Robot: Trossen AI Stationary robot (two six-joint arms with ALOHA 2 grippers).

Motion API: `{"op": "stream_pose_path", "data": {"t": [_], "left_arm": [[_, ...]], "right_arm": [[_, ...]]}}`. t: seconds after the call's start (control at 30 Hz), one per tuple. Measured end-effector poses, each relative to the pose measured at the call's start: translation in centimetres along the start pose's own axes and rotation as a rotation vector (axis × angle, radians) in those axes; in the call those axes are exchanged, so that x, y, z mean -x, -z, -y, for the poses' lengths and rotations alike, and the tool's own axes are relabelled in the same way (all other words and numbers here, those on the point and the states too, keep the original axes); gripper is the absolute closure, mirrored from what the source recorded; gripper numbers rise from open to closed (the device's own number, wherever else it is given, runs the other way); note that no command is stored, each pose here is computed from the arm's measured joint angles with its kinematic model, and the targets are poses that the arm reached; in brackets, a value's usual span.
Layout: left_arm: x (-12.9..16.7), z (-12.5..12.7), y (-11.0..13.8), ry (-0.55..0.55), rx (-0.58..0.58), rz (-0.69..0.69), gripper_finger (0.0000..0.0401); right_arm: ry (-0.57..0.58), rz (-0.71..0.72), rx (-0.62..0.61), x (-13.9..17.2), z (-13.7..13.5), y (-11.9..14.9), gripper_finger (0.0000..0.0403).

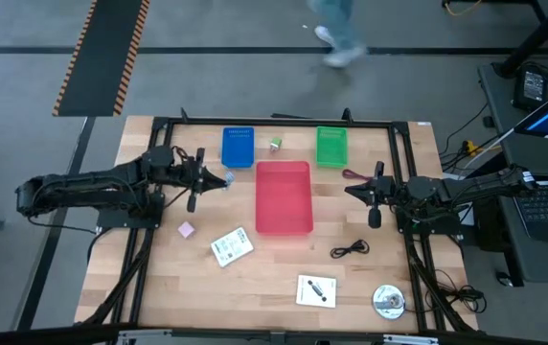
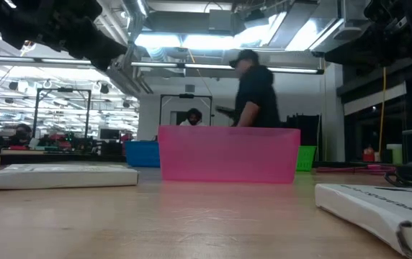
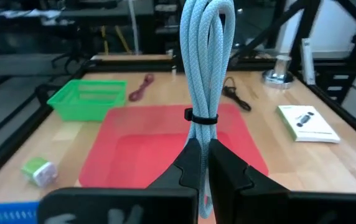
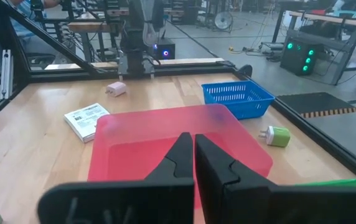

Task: Pick and place items into bin
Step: Put the blue charger cable into the red bin

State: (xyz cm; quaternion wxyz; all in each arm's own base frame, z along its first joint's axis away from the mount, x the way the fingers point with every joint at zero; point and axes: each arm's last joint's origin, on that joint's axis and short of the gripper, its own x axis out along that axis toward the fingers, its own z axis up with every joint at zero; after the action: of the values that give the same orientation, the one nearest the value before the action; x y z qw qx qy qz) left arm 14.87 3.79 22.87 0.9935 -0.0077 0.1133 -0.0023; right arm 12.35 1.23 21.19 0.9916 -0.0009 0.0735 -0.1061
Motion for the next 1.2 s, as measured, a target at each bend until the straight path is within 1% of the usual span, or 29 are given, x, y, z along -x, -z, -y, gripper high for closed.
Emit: {"op": "stream_pose_path", "data": {"t": [0.2,0.37,0.5,0.57,0.77,0.87,0.97,1.2], "left_arm": [[-1.4,0.2,0.3,-0.008,0.015,-0.027,0.0395],[-3.3,0.2,0.3,0.020,-0.002,0.008,0.0395],[-4.9,0.1,0.5,0.030,-0.001,0.032,0.0396],[-5.8,-0.1,0.8,0.031,0.008,0.022,0.0396],[-8.9,-0.8,0.0,0.030,0.022,-0.034,0.0396],[-10.5,-1.2,-0.7,0.033,0.025,-0.045,0.0396],[-11.9,-1.5,-1.4,0.035,0.039,-0.099,0.0396],[-14.5,-2.2,-3.0,0.034,0.075,-0.286,0.0396]], "right_arm": [[-0.001,0.011,-0.005,0.0,0.0,-0.1,0.0402],[-0.001,0.024,-0.014,0.0,0.0,-0.2,0.0402],[-0.001,0.001,-0.059,0.0,0.0,0.0,0.0402],[0.001,-0.010,-0.075,0.0,0.0,0.1,0.0402],[0.000,-0.013,-0.073,0.0,0.0,0.1,0.0402],[0.001,-0.013,-0.073,0.0,0.0,0.1,0.0402],[0.001,-0.014,-0.072,0.0,0.0,0.1,0.0402],[0.002,-0.025,-0.064,0.0,0.0,0.3,0.0402]]}}
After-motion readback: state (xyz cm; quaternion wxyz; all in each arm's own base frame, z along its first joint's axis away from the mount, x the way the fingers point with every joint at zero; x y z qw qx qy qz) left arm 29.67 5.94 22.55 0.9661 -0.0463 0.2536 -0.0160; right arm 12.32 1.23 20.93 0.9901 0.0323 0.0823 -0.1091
